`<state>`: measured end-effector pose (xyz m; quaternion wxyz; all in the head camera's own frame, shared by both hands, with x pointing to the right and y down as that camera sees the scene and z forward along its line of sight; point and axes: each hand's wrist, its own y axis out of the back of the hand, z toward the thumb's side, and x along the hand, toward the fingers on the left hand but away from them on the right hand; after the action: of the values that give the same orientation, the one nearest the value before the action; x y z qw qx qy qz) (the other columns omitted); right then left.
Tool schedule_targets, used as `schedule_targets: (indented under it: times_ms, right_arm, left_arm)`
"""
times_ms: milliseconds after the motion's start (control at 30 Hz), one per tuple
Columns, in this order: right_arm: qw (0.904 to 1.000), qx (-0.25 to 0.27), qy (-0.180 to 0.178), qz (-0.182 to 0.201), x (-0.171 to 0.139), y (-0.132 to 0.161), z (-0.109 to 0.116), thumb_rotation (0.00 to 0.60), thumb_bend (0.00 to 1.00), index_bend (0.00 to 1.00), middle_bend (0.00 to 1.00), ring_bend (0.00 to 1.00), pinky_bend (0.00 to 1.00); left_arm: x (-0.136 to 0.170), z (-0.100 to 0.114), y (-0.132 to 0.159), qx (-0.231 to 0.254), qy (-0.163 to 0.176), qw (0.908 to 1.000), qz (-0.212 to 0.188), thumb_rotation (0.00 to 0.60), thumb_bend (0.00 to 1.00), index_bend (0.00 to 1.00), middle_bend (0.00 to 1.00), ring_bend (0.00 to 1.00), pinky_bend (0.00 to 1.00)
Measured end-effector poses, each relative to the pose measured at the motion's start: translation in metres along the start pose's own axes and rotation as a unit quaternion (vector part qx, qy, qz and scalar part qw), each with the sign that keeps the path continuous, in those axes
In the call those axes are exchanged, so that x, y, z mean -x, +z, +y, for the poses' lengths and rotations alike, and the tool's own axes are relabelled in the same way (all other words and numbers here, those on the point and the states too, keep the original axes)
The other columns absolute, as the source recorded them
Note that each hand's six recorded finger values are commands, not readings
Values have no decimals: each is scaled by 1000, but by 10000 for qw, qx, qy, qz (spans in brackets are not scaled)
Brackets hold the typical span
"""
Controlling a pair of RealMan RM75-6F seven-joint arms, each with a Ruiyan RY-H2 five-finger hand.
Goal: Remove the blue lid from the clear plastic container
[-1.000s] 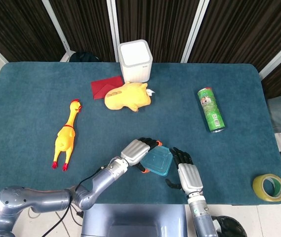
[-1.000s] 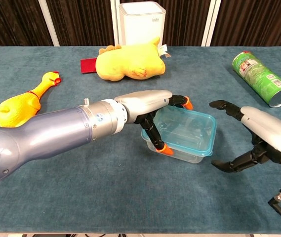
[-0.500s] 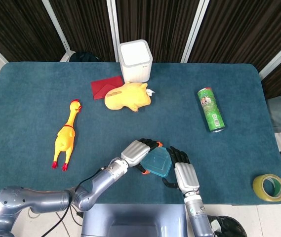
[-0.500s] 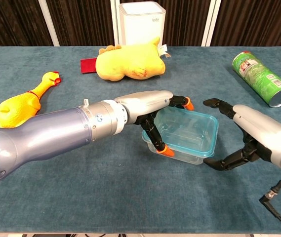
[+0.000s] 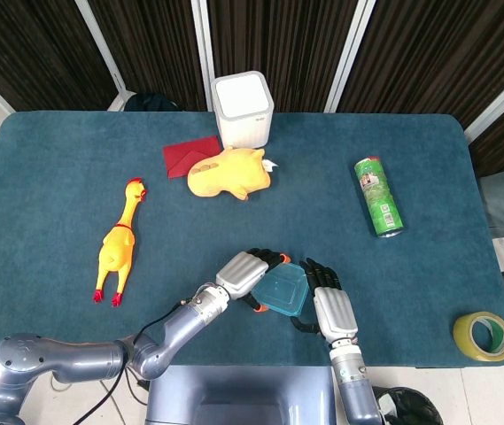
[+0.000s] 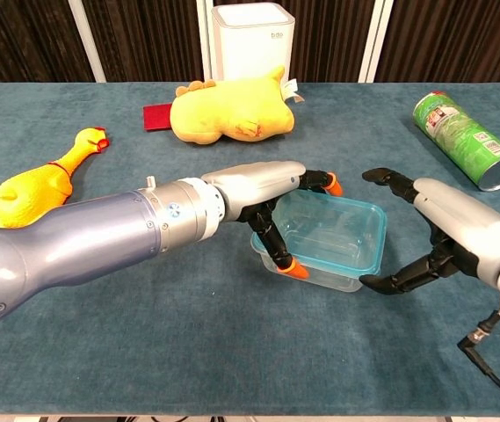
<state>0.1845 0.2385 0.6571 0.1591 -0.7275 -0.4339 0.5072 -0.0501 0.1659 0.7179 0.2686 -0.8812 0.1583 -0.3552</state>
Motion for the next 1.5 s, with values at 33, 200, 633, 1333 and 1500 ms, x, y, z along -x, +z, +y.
schedule_targets:
  times_ms: [33, 200, 633, 1333, 1500]
  right_arm:
    - [10000, 24, 1, -11, 0, 0, 0, 600, 322, 0, 0, 0, 0]
    - [9999, 84, -41, -54, 1, 0, 2, 600, 322, 0, 0, 0, 0]
    - [9991, 240, -325, -104, 6, -4, 9, 600, 323, 0, 0, 0, 0]
    - [9971, 436, -615, -47, 9, -6, 14, 600, 322, 0, 0, 0, 0]
    - [9970, 450, -625, -64, 10, -6, 14, 600, 322, 0, 0, 0, 0]
  left_arm:
    - [0, 0, 0, -11, -6, 10000, -2, 600, 119, 211, 291, 279, 441]
    - [0, -1, 2, -6, -32, 10000, -21, 600, 119, 211, 291, 279, 470]
    - [-1, -1, 2, -72, -167, 9998, -59, 600, 119, 213, 299, 288, 496]
    - [-5, 2, 10, -190, -331, 9992, -115, 600, 131, 259, 356, 382, 606]
    - [-3, -2, 6, -285, -403, 9987, -95, 600, 131, 262, 361, 391, 617]
